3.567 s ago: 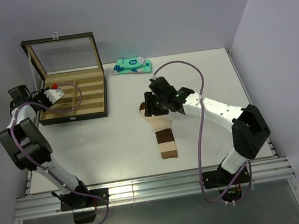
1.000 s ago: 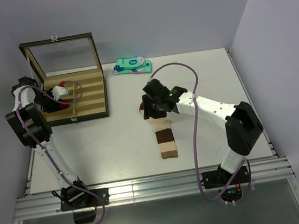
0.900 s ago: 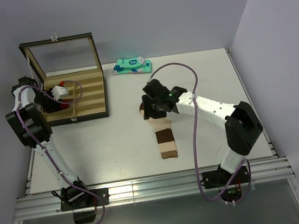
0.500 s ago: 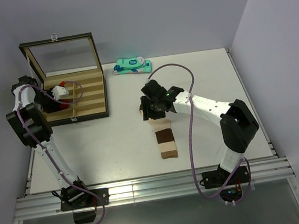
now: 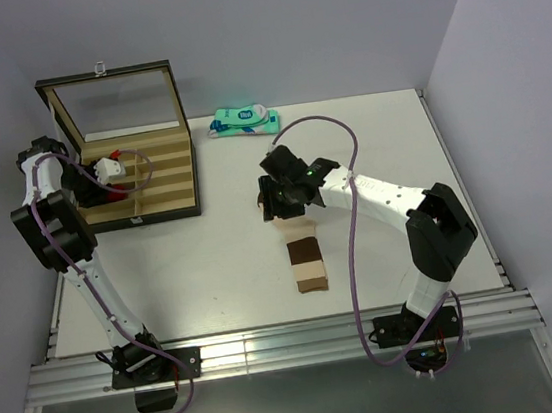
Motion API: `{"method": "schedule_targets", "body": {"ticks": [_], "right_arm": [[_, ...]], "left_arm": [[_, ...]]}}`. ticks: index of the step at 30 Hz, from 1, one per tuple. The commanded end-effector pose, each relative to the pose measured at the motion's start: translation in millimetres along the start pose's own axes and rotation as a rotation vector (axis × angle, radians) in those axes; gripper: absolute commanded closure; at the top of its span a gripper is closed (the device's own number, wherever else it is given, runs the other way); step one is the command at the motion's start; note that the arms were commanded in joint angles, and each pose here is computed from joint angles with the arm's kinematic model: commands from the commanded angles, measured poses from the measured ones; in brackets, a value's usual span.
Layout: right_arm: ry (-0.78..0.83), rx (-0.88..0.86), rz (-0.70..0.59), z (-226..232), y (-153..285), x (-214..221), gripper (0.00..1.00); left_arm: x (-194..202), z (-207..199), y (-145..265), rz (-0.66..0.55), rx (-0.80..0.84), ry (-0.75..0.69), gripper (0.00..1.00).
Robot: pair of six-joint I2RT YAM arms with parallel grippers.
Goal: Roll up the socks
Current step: Place the sock in the storage box.
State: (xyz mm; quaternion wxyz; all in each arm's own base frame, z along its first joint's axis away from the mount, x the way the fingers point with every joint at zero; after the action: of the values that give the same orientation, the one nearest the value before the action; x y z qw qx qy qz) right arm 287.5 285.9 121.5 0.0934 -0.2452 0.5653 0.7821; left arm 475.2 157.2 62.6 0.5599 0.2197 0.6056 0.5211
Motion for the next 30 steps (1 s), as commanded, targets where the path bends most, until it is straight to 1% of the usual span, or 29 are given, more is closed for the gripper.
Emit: {"method": "schedule_targets", "body": {"ticks": [1,7,12,17,27,29,30], "right_arm": [[0.006,-0.017,-0.048,6,4,-20,0.43],[0.011,-0.042,-0.044,10,4,-20,0.43],[0.016,-0.044,-0.041,9,3,-19,0.43],[0.012,-0.048,-0.053,8,6,-21,0.43],[-0.007,-0.036,-0.087,-2,13,-17,0.43],[-0.020,0.001,-0.096,-11,16,-14,0.43],[-0.038,0.030,-0.103,-16,16,-12,0.43]], "left_arm": [[-12,-2,23,-0.007,-0.002,-0.011,0.45],[-23,4,39,-0.024,-0.044,-0.017,0.45],[-24,2,45,-0.010,-0.042,-0.026,0.45],[-31,2,56,-0.026,-0.059,-0.026,0.45],[-62,11,94,-0.114,-0.156,0.000,0.46],[-77,8,100,-0.176,-0.156,0.042,0.47],[-91,4,108,-0.210,-0.160,0.046,0.47]]}}
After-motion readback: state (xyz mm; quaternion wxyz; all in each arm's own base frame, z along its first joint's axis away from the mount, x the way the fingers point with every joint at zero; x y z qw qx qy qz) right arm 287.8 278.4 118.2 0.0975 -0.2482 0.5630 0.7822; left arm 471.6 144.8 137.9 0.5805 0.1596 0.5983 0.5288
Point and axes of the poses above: each gripper's point midway between its finger pads, its own y axis back along the fingers, its own z axis along the line the jaws close on, x = y × z, the point moved 1 cm from there along y, back along the fingers, and after that the axes turned 8 degrees about y, right-handed, at the moved point
